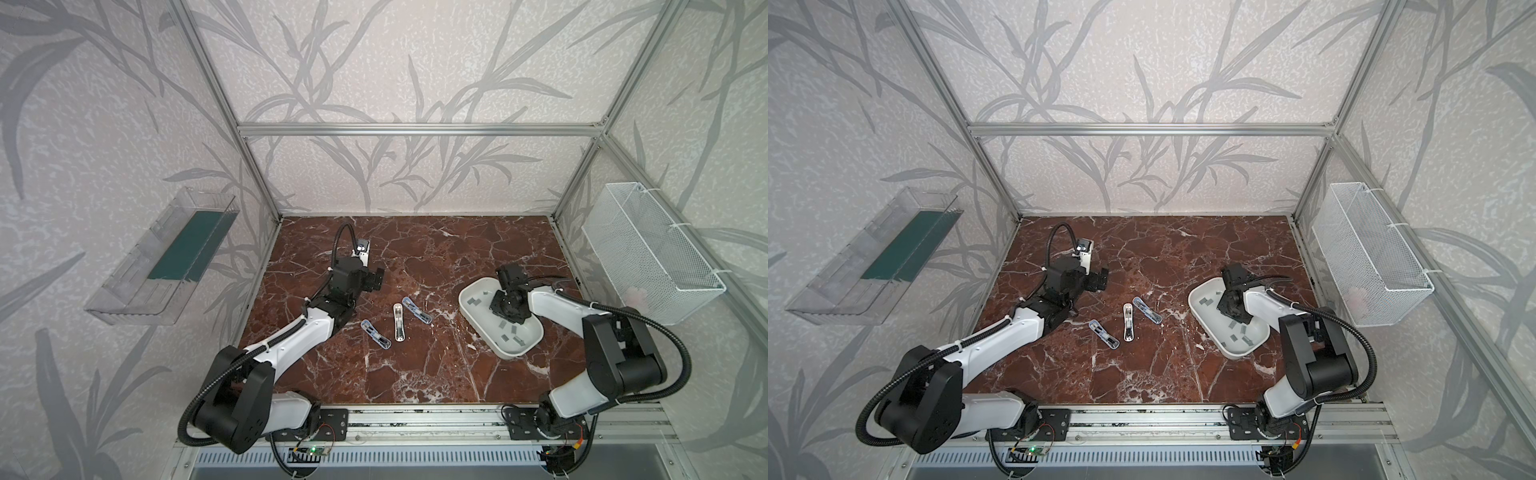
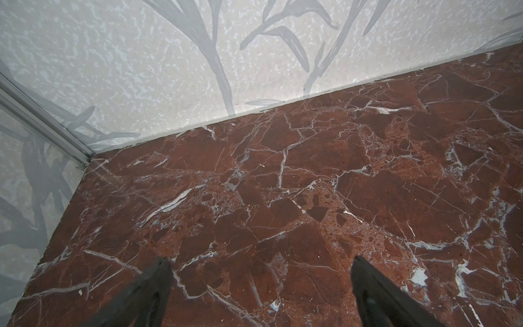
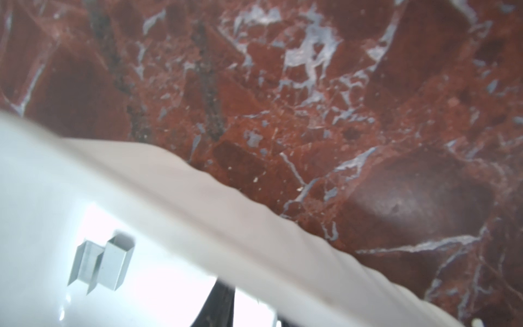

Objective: Load the staples into the stapler
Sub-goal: 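Lower right gripper into the white tray toward a staple strip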

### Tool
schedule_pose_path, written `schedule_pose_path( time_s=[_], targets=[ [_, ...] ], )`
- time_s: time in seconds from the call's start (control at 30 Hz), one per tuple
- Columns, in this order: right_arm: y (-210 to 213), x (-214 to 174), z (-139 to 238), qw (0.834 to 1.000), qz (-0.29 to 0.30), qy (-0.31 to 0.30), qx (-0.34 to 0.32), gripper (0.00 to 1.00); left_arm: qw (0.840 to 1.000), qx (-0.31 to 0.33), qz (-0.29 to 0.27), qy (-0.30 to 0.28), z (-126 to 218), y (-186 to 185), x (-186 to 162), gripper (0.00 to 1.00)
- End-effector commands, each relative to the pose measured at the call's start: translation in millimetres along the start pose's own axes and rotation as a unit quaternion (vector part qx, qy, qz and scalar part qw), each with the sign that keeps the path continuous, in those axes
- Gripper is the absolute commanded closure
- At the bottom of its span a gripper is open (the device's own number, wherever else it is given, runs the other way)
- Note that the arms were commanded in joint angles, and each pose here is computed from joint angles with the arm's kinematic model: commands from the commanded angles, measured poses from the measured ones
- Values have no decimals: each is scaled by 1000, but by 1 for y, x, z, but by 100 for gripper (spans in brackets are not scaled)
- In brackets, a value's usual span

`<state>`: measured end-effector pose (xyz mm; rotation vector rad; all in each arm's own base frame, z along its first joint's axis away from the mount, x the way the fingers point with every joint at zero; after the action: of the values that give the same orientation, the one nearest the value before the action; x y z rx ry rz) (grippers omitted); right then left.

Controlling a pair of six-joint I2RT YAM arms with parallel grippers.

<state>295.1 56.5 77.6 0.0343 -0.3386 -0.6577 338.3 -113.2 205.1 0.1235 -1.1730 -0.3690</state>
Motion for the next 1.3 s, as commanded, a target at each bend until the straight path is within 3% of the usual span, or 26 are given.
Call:
schedule_pose_path(
  time_s=[0.0,0.23,0.53,0.73,1.27],
  targets=[
    [-4,-1,-3,999,35,11,-37,72,1000,0,-4,-2,-2,1,2,1],
    [-7,4,0,997,52,3,-62,73,1000,-1,-4,-3,1,2,4,1],
    [-3,0,-12,998,43,19,-40,75,1000,-3,-4,1,-1,1,2,1],
    [-6,-3,-17,999,22,30,-22,82,1000,-5,-3,-1,-1,1,3,1],
    [-7,6,12,999,35,-2,-12,91,1000,-14,-1,5,-3,-2,2,1]
  ],
)
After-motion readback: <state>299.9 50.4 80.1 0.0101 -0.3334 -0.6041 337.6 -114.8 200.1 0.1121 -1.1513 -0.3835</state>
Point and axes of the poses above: each gripper's point midway between its finger pads, its own z axis back along the fingers, its own y axis along the line the jaws close on, x = y × z, the point moved 6 cm from there along z, back along the fingers, and after that the axes turned 9 degrees about -z, right-handed, at the moved point
